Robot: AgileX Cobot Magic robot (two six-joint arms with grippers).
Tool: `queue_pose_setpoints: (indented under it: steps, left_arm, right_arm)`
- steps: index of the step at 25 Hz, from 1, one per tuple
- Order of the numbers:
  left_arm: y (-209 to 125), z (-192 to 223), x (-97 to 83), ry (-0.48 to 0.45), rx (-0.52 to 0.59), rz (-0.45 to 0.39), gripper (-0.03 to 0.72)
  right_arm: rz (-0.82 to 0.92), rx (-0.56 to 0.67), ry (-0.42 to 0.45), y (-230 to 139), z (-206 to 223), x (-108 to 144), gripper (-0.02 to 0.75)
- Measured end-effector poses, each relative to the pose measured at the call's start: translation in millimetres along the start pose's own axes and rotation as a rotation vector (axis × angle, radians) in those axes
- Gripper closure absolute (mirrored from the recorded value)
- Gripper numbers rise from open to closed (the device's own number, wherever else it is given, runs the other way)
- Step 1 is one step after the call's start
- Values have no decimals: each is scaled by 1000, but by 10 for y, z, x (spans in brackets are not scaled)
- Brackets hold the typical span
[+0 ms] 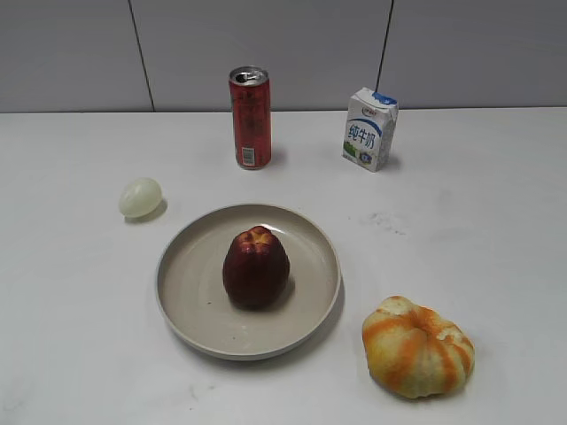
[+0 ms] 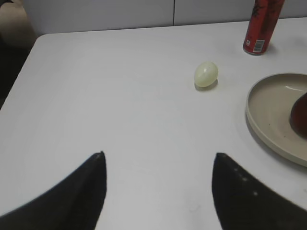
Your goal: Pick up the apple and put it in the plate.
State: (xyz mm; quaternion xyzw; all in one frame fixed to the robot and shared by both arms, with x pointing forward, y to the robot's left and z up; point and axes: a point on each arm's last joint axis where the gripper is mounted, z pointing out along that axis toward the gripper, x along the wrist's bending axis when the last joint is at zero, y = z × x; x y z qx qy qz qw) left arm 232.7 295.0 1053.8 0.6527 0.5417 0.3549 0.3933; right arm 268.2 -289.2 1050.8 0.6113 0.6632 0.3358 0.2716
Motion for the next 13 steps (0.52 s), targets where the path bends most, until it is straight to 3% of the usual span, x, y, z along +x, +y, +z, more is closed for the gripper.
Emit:
queue_pose_setpoints:
  steps: [7,13]
  left_arm:
    - [0,0,0,0,0,0,165]
    - [0,0,0,0,0,0,165]
  right_arm:
    - [-19,-195,-3,-171,-251,26,153]
    - [-22,-224,-4,-202,-287,29,153]
